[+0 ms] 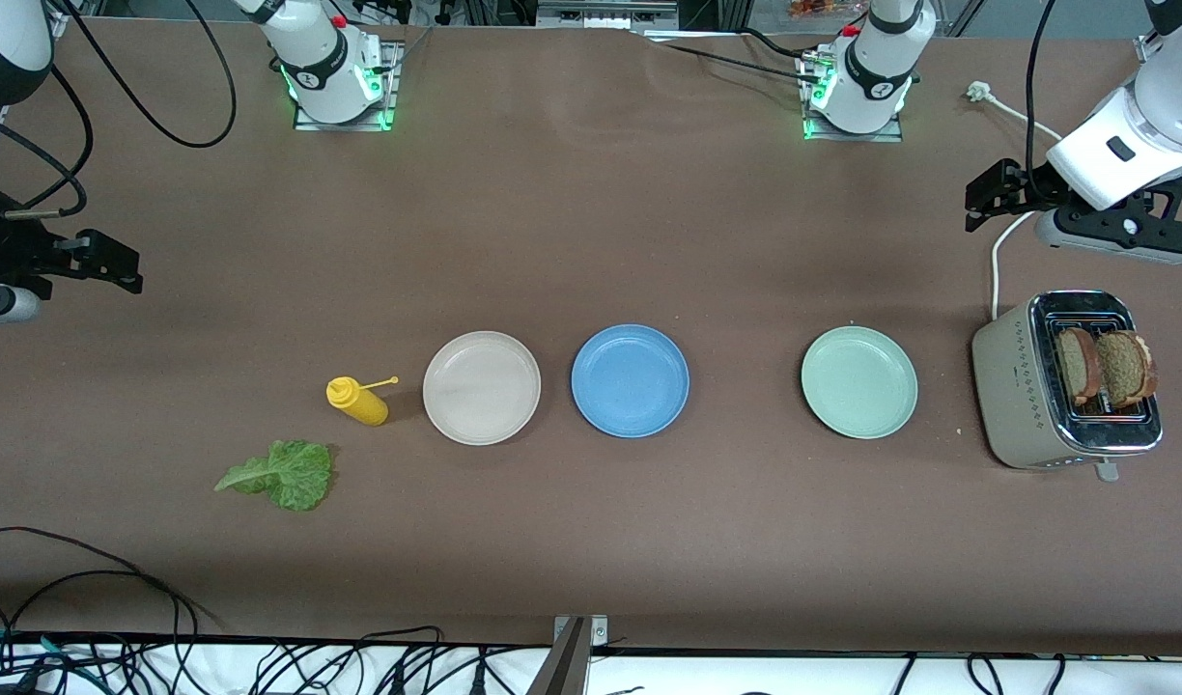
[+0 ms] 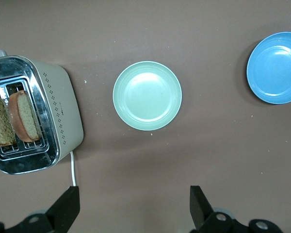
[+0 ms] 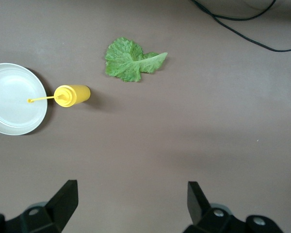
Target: Make sandwich in blue plate with both arms
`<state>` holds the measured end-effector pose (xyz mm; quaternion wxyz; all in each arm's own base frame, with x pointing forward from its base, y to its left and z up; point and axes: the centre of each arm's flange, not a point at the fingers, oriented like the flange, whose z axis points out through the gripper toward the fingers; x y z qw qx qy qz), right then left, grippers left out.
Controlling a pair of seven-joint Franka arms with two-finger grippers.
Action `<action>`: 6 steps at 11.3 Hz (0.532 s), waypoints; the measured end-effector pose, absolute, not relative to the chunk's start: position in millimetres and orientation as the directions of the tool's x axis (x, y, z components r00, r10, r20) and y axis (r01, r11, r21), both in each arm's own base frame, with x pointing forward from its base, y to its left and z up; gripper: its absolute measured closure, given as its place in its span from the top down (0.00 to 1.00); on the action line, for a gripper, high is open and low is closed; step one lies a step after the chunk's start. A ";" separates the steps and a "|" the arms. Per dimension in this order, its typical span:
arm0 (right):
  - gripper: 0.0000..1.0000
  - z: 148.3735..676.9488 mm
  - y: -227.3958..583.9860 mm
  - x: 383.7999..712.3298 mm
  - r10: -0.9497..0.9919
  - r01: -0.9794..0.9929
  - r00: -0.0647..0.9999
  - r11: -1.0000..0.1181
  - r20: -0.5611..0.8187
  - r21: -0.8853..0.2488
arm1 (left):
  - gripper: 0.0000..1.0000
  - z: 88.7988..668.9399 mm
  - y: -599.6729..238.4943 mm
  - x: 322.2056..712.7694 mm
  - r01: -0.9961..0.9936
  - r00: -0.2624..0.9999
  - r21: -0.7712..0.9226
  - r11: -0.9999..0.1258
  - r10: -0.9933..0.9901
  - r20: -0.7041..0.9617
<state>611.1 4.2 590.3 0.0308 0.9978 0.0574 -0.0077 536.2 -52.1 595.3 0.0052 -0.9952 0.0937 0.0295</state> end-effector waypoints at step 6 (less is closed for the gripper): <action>1.00 590.1 8.9 610.9 0.112 0.113 0.994 -0.994 -0.015 0.011 | 1.00 595.2 -51.2 536.2 -0.187 0.981 -0.013 -0.982 -0.186 -0.061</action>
